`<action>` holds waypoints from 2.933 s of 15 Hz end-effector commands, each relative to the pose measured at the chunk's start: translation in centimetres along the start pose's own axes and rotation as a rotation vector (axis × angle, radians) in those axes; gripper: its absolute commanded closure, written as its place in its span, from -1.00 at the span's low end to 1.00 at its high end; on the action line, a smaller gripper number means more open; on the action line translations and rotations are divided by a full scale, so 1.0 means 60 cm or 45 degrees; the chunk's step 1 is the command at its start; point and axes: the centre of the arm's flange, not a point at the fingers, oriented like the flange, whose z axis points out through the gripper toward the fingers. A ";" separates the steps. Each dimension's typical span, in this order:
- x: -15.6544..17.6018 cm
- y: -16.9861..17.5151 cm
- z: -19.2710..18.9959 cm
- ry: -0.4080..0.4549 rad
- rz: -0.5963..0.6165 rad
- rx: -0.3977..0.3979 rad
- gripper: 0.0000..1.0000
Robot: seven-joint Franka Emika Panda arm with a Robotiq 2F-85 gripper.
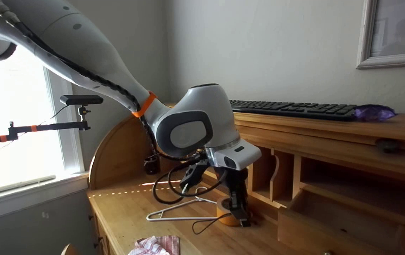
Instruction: Put the coin in the open drawer on the right.
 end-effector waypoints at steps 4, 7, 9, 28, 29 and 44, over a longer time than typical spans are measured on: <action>-0.017 0.039 -0.061 0.240 0.123 0.172 0.87; -0.022 0.041 -0.082 0.328 0.124 0.230 0.87; -0.022 0.042 -0.095 0.377 0.131 0.255 0.87; 0.102 0.045 -0.072 0.723 0.330 0.239 0.87; 0.107 0.041 -0.067 0.732 0.330 0.237 0.87; 0.122 0.015 -0.008 0.768 0.284 0.199 -0.59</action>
